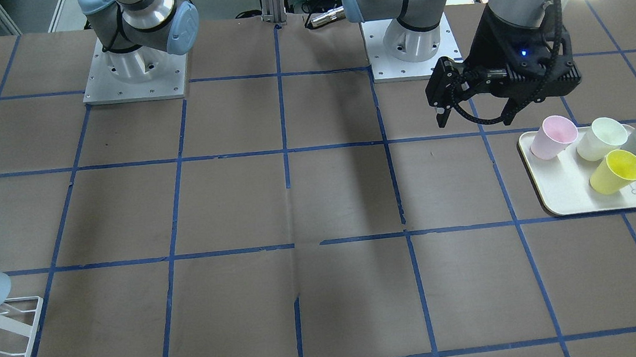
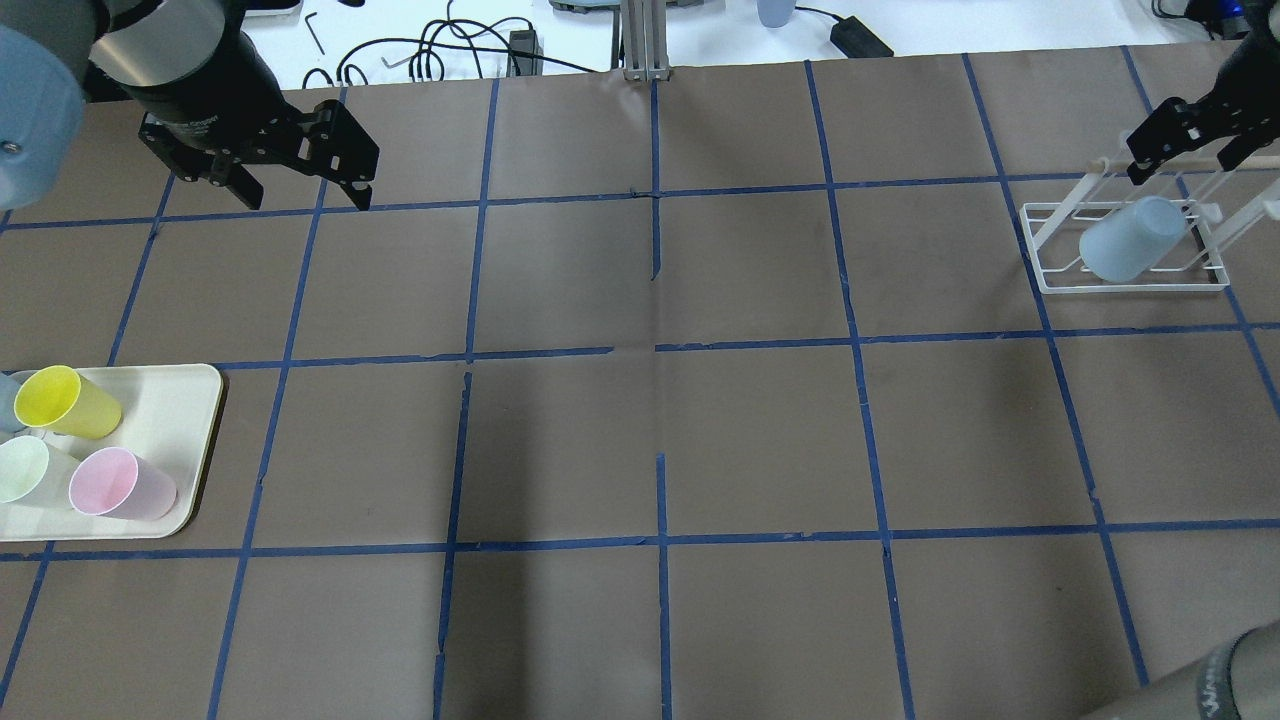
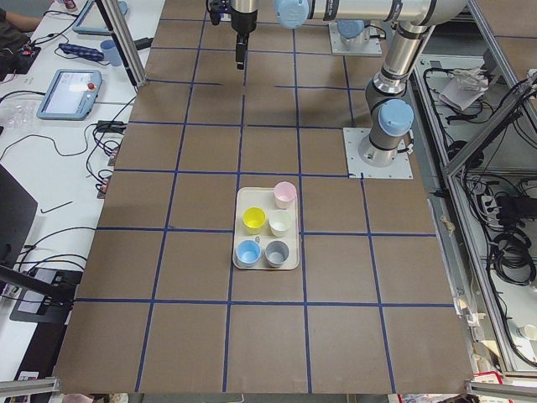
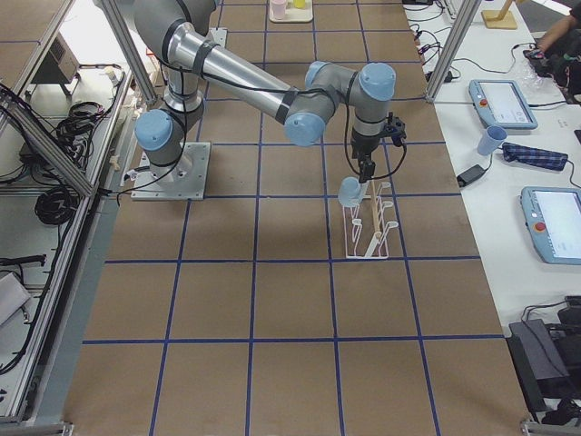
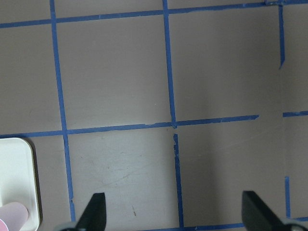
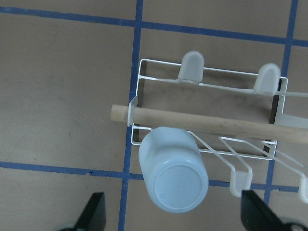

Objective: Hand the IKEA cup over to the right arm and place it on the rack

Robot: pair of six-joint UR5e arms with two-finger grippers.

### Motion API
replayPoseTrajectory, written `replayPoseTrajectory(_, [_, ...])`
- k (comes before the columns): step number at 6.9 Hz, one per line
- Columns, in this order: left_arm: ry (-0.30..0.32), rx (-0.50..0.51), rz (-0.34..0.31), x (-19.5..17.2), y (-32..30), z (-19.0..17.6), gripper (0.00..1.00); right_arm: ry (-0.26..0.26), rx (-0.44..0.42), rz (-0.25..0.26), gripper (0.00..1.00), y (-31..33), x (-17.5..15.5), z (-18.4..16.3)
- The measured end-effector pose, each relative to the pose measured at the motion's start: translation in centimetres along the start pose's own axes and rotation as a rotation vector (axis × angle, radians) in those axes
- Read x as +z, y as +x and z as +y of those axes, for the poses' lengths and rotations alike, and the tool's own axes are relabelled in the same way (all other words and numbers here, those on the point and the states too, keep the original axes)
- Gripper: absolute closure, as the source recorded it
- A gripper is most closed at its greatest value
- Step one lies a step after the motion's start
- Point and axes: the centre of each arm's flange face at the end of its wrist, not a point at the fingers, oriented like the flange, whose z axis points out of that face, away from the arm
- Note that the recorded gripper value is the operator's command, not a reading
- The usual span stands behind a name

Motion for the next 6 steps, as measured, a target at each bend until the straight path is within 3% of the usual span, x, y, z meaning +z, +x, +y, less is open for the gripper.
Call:
replayPoseTrajectory(4, [0.004,0.003,0.000,-0.2,0.0,-0.2,0.00,-0.080,0.019,-0.051,0.00,-2.6,-12.1,4.1])
replayPoseTrajectory(6, [0.006,0.008,0.001,-0.2,-0.1,-0.1,0.00,-0.078,0.032,-0.051,0.00,-4.8,-16.5,7.5])
